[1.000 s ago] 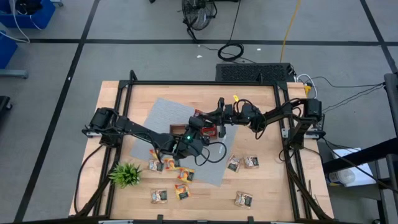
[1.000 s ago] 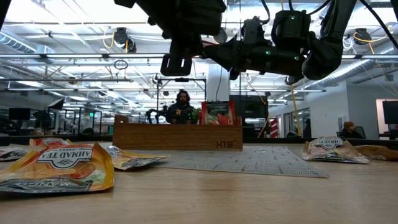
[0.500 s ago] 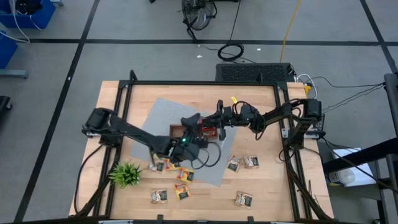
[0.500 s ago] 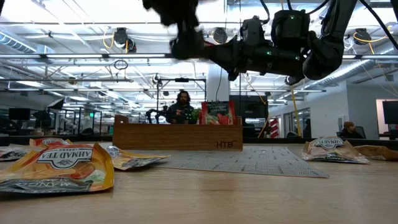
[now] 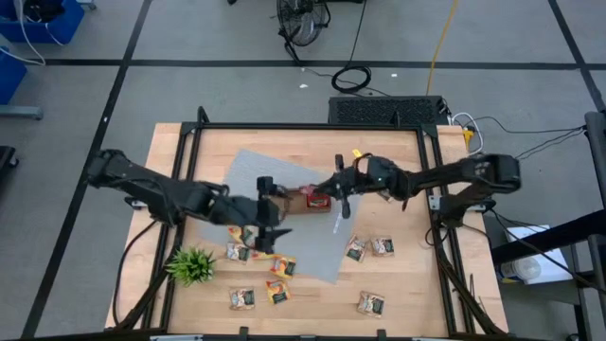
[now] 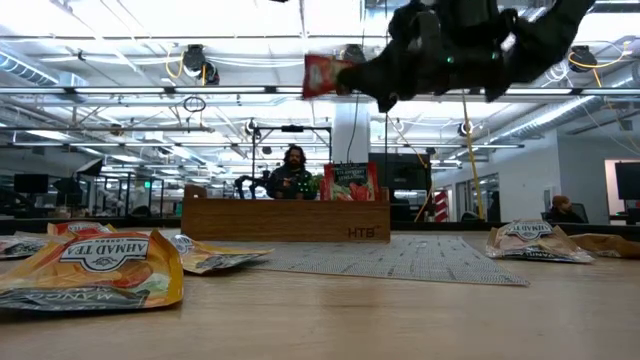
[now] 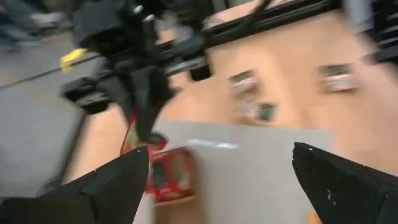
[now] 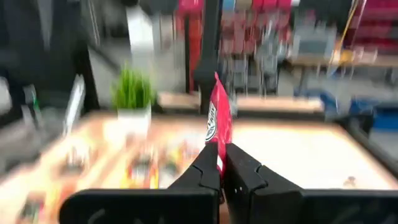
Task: Pick & Place Tea
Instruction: Put the red tea bag into the wooden organizer
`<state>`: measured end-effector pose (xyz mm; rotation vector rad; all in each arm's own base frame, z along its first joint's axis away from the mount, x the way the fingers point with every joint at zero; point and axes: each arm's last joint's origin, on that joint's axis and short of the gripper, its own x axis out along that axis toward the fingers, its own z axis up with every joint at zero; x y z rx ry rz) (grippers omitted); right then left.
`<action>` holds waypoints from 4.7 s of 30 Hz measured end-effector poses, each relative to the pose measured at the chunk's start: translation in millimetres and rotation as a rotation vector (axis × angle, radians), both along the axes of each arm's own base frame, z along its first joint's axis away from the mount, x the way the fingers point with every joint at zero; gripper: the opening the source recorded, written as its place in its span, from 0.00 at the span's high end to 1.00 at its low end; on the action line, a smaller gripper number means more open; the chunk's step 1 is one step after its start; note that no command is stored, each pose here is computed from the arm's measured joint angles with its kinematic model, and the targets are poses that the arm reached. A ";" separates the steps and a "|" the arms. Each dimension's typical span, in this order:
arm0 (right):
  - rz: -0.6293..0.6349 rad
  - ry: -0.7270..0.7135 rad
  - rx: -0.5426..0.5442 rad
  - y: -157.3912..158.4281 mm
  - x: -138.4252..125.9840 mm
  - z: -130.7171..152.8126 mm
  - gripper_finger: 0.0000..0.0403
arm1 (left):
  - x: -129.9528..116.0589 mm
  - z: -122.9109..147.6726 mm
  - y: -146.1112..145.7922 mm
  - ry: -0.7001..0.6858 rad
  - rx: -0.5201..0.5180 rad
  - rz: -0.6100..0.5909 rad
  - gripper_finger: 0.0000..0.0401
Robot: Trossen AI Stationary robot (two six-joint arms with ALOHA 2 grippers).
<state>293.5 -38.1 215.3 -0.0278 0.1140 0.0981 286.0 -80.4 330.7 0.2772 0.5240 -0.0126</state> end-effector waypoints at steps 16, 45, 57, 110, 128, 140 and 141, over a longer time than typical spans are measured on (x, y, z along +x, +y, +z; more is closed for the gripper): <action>0.012 0.674 -0.324 44.2 22.5 27.4 1.00 | -68.8 -32.2 28.4 -0.506 -0.251 -0.100 0.03; -0.061 0.880 -0.395 17.7 33.5 -12.6 1.00 | -92.8 -52.1 36.2 -0.501 -0.258 -0.077 0.03; -0.053 0.884 -0.400 17.9 33.2 -12.8 1.00 | -92.7 -52.9 36.2 -0.492 -0.294 -0.066 0.03; -0.178 0.578 -0.304 12.0 38.1 28.9 0.62 | -92.7 -53.8 35.9 -0.479 -0.294 -0.066 0.03; -0.046 1.020 -0.138 -1.2 48.4 31.8 0.64 | -92.8 -56.8 36.2 -0.450 -0.282 -0.064 0.03; 0.015 1.066 -0.165 -1.0 62.5 4.8 0.72 | -92.8 -57.1 36.2 -0.447 -0.280 -0.064 0.03; 0.021 1.064 -0.172 -1.0 62.4 5.1 0.75 | -92.8 -57.2 36.2 -0.445 -0.280 -0.063 0.03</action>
